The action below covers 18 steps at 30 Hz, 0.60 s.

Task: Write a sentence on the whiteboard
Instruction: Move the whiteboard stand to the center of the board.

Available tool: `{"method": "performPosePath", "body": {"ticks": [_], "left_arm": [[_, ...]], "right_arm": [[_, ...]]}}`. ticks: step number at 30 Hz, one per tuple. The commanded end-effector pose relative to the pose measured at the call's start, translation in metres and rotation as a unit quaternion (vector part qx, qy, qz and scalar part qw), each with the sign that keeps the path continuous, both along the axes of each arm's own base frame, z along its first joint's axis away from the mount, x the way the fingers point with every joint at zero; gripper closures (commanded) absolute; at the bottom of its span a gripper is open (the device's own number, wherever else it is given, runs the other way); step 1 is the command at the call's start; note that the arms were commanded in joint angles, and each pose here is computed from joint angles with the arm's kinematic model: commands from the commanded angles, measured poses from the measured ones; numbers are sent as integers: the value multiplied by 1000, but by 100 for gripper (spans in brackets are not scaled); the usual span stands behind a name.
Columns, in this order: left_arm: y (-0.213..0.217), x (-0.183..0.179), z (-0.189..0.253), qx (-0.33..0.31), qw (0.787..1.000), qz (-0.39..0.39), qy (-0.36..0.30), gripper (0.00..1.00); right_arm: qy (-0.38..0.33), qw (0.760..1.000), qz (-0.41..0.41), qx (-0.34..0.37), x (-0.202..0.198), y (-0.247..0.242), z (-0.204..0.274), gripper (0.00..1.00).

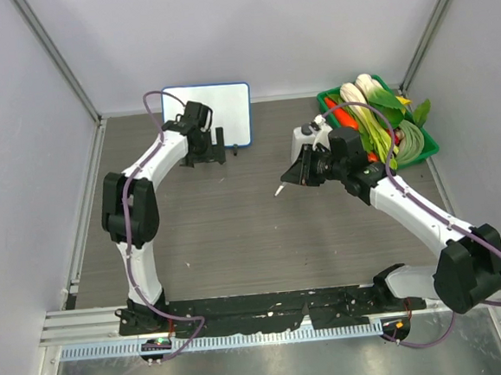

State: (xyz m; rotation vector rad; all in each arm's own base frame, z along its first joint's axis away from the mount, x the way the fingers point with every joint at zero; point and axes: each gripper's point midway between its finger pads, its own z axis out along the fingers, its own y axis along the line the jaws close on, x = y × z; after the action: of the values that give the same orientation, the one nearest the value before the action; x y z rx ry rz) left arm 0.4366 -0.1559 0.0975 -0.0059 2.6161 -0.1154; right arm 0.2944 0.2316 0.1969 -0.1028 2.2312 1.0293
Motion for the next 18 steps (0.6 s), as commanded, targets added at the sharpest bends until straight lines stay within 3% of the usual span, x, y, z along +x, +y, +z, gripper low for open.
{"method": "performPosePath", "body": {"ticks": [1,15,18], "left_arm": [[18,35,7,4,1000,0,-22,6],[49,94,-42,26,1000,-6,-14,28],[48,99,-54,28,999,-14,-8,37]], "right_arm": [[-40,999,-2,6,15,0,23,99],[-26,1000,-6,2,26,-5,11,99],[-23,1000,-7,2,27,-7,9,99]]}}
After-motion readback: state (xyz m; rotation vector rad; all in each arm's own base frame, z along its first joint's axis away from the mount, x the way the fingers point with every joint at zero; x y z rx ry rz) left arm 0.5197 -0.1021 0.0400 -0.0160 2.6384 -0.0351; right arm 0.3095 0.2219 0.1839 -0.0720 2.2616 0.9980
